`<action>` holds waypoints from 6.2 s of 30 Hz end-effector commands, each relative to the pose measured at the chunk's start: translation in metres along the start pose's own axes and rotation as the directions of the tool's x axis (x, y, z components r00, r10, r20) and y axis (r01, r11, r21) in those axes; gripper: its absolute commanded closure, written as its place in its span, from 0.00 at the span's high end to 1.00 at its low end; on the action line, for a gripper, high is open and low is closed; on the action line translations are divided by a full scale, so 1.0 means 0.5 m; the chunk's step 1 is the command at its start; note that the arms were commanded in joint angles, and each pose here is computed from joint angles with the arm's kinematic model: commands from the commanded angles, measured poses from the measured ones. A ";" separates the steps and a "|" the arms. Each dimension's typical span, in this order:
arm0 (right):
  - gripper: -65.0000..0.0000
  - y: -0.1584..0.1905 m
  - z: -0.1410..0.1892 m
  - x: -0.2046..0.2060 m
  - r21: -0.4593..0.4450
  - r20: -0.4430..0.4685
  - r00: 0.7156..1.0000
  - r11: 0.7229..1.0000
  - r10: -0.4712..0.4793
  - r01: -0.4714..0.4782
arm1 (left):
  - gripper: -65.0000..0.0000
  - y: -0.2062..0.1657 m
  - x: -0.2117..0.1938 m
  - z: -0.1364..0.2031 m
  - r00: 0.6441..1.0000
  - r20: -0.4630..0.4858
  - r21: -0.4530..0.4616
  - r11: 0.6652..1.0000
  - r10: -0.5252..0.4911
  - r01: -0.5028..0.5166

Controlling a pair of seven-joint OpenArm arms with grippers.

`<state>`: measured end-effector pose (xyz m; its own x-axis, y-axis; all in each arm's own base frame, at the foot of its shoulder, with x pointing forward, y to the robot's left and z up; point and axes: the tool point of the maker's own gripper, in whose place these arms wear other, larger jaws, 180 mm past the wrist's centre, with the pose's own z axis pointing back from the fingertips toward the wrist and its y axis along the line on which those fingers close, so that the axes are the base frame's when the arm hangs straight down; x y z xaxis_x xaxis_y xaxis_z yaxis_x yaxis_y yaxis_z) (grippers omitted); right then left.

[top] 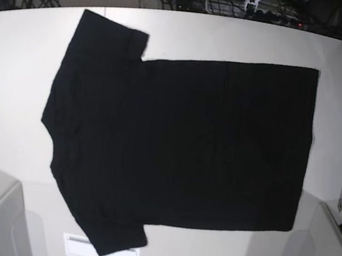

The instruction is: Fold the T-shirt properly

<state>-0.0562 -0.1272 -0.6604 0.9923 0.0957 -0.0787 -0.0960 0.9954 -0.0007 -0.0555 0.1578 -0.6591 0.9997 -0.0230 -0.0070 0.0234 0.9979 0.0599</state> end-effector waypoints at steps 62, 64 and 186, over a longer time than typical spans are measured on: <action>0.00 -0.197 0.287 -0.069 -0.196 0.319 0.899 0.907 -0.301 0.373 | 0.00 0.205 -0.108 0.278 0.957 0.270 0.015 0.993 0.106 -0.114; 0.00 -0.221 0.335 -0.044 -0.215 0.377 0.875 0.891 -0.303 0.401 | 0.00 0.199 -0.102 0.312 0.951 0.292 -0.006 0.995 0.101 -0.104; 0.00 -0.160 0.427 0.337 0.527 0.413 0.721 0.792 -0.556 0.309 | 0.00 0.339 0.360 0.436 0.613 0.507 -0.427 0.794 0.607 -0.433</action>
<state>0.1548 -0.1848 -0.4504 0.7549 -0.5180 0.4022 0.2509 0.7947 0.5527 0.1391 0.3052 -0.4301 0.5993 0.5768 0.5551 -0.4046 0.8166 -0.4117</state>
